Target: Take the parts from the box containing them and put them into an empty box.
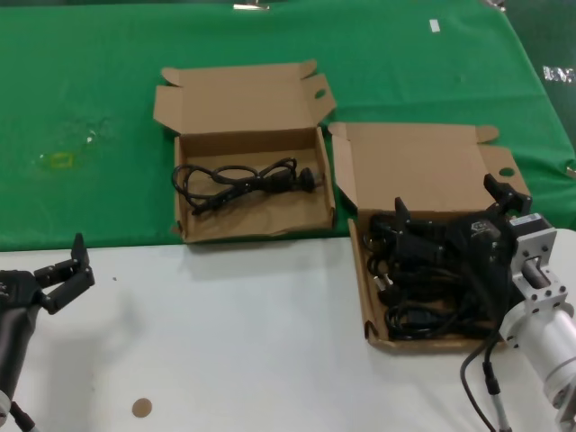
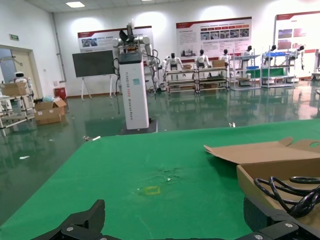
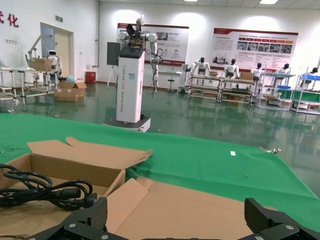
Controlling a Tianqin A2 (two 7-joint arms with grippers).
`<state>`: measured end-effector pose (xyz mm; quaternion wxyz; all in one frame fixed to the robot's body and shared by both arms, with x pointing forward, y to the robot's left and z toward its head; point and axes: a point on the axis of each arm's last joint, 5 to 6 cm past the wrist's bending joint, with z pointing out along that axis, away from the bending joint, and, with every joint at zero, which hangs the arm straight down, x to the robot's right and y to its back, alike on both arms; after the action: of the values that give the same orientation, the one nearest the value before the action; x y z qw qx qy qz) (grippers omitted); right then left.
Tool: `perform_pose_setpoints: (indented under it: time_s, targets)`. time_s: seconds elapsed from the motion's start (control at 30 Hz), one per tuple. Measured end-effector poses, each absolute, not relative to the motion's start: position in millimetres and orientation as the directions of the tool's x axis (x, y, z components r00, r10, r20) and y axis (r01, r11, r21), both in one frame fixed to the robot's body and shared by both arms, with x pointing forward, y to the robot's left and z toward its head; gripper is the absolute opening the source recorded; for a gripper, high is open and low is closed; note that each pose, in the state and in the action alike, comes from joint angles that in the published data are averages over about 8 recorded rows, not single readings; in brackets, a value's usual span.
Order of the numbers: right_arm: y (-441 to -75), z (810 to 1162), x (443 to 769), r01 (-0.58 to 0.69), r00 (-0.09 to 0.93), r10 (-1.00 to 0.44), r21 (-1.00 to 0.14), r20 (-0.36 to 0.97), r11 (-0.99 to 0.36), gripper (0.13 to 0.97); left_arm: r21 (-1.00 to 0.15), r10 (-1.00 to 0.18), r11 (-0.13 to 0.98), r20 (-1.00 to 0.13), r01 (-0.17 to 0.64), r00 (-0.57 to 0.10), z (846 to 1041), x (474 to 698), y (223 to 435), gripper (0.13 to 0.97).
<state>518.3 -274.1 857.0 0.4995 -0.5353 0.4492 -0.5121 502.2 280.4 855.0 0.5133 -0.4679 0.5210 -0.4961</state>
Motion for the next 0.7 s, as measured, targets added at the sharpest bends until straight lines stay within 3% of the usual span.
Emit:
perform_pose_setpoints:
  time_s: [0.7]
  targets:
    - [-274.1,857.0,518.3,0.031,0.072,-0.992,-0.995,0.099,-0.097,0.966,-0.997,-0.997,0.07,-0.071,0.022,-0.035,855.0,502.2,280.4,0.966]
